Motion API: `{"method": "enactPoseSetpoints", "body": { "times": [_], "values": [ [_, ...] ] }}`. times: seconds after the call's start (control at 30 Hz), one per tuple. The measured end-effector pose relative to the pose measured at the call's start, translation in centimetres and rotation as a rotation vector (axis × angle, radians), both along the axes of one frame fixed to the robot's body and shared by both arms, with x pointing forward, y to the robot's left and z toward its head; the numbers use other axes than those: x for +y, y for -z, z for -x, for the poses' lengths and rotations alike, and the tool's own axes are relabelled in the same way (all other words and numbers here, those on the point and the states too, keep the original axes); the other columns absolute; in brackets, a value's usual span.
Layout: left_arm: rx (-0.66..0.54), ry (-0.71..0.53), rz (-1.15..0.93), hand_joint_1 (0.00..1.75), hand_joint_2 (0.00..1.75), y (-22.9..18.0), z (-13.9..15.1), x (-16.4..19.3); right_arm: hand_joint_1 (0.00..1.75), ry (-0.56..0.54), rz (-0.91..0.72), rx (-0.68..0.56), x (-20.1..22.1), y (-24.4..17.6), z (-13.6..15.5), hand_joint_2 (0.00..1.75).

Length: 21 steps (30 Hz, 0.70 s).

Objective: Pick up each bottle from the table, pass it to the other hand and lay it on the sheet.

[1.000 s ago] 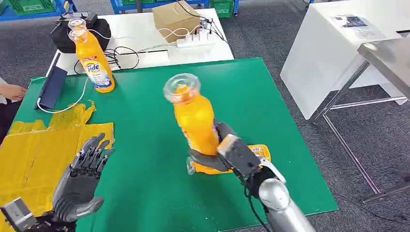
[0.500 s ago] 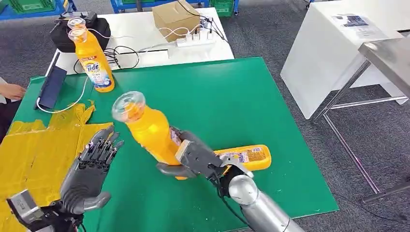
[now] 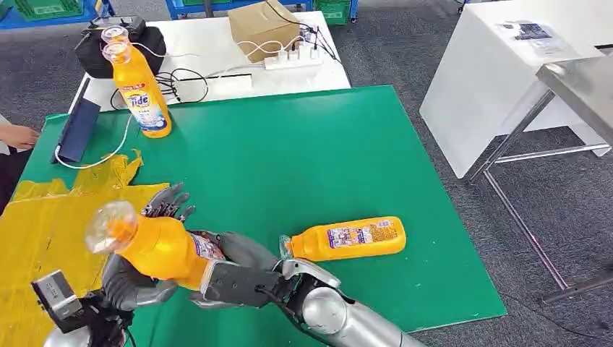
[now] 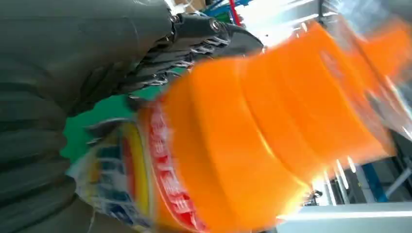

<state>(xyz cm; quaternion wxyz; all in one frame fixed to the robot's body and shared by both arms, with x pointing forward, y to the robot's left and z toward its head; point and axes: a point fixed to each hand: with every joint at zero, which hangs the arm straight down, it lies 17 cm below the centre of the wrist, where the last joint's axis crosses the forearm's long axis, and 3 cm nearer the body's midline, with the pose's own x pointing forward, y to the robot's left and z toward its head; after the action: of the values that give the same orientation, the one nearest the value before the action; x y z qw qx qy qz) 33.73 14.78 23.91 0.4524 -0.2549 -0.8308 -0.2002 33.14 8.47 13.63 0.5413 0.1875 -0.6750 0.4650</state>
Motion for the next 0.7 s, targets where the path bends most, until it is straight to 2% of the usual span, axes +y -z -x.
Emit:
{"method": "enactPoseSetpoints", "body": {
  "times": [0.3, 0.7],
  "values": [
    [0.004, 0.036, -0.014, 0.00, 1.75, 0.2, -0.6, -1.3, 1.75, -0.028, 0.069, 0.039, 0.6, 3.0, 0.9, 1.75],
    [0.014, 0.047, -0.025, 0.00, 1.75, 0.7, -0.6, -1.5, 1.75, -0.029, 0.098, 0.054, 0.5, 4.3, 0.9, 1.75]
  ]
}}
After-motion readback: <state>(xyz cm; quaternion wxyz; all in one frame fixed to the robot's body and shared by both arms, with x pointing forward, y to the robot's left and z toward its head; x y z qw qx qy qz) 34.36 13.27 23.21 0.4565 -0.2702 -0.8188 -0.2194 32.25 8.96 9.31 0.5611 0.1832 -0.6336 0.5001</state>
